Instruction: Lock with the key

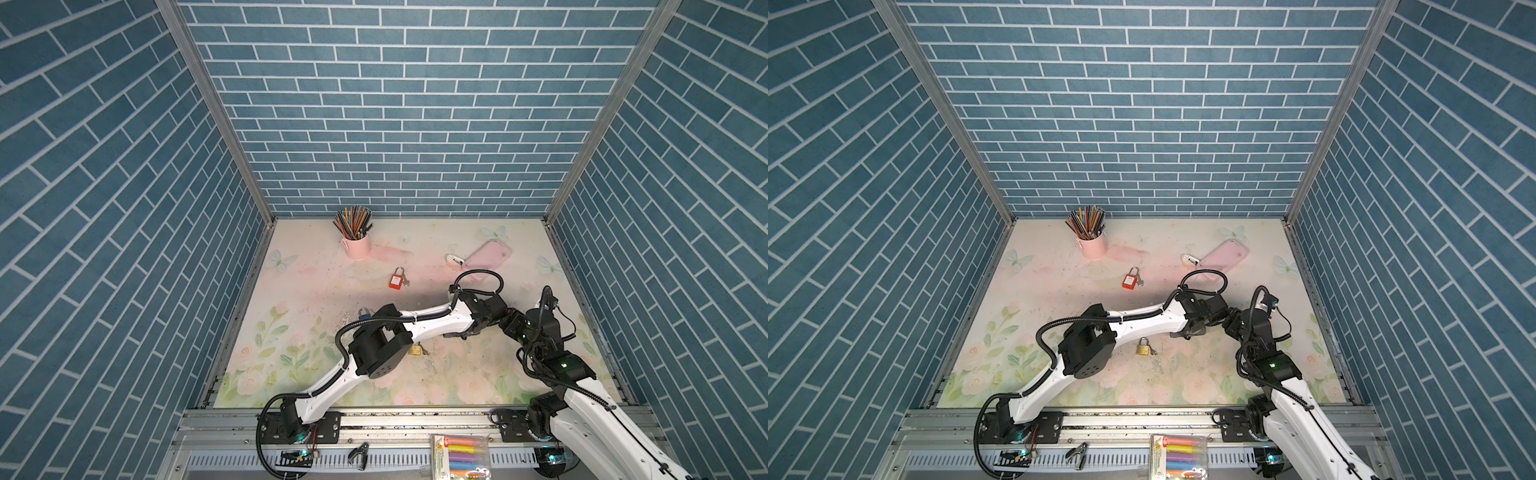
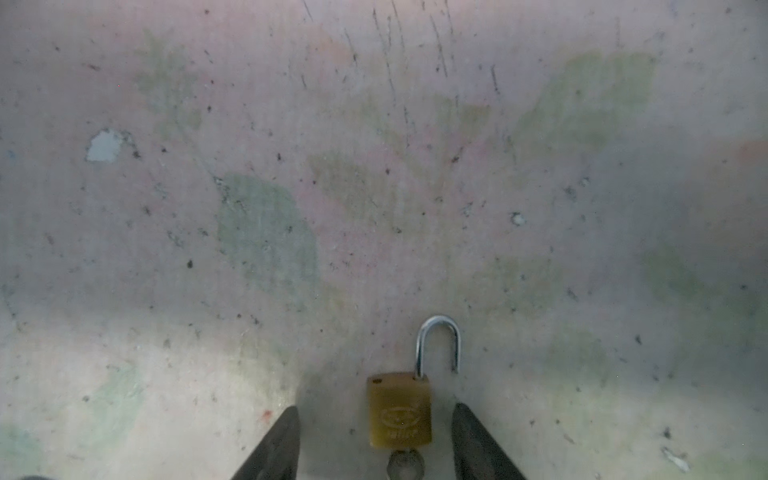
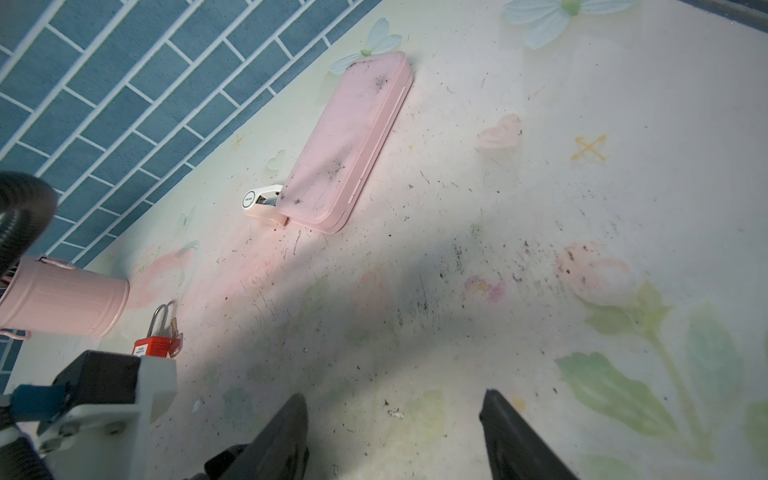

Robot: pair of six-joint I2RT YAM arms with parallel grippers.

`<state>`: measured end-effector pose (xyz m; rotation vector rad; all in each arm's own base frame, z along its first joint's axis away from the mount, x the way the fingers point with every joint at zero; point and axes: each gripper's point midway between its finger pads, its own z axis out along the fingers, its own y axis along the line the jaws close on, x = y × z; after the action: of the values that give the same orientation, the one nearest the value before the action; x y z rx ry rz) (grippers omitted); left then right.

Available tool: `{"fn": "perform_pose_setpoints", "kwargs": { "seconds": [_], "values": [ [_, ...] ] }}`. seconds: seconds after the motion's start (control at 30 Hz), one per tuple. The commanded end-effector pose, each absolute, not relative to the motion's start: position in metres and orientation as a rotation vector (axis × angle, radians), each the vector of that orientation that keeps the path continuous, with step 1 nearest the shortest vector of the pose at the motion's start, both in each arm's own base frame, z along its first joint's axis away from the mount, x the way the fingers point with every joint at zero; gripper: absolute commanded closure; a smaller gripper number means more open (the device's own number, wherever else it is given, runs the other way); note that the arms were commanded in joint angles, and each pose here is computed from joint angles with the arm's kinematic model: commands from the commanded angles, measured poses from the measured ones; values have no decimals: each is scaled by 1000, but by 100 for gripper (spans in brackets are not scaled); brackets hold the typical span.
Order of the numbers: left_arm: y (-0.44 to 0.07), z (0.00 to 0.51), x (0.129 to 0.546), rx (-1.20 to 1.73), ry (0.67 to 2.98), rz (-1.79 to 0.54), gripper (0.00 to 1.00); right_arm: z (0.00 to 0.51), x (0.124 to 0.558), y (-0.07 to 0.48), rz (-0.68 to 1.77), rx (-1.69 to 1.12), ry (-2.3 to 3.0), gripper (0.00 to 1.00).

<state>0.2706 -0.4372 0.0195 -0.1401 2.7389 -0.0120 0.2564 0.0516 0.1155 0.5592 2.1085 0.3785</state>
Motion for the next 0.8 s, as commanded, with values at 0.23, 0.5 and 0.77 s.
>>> {"fn": "perform_pose_setpoints", "kwargs": {
  "seconds": [0.23,0.5,0.77],
  "values": [
    [-427,-2,272,-99,2769,89,59,134,264,49,378,565,2052,33],
    [-430,-3,272,-73,2783,78,79,137,266,50,383,561,2045,33],
    [-430,23,281,24,2720,-10,100,157,269,56,404,511,2035,35]
  ]
}}
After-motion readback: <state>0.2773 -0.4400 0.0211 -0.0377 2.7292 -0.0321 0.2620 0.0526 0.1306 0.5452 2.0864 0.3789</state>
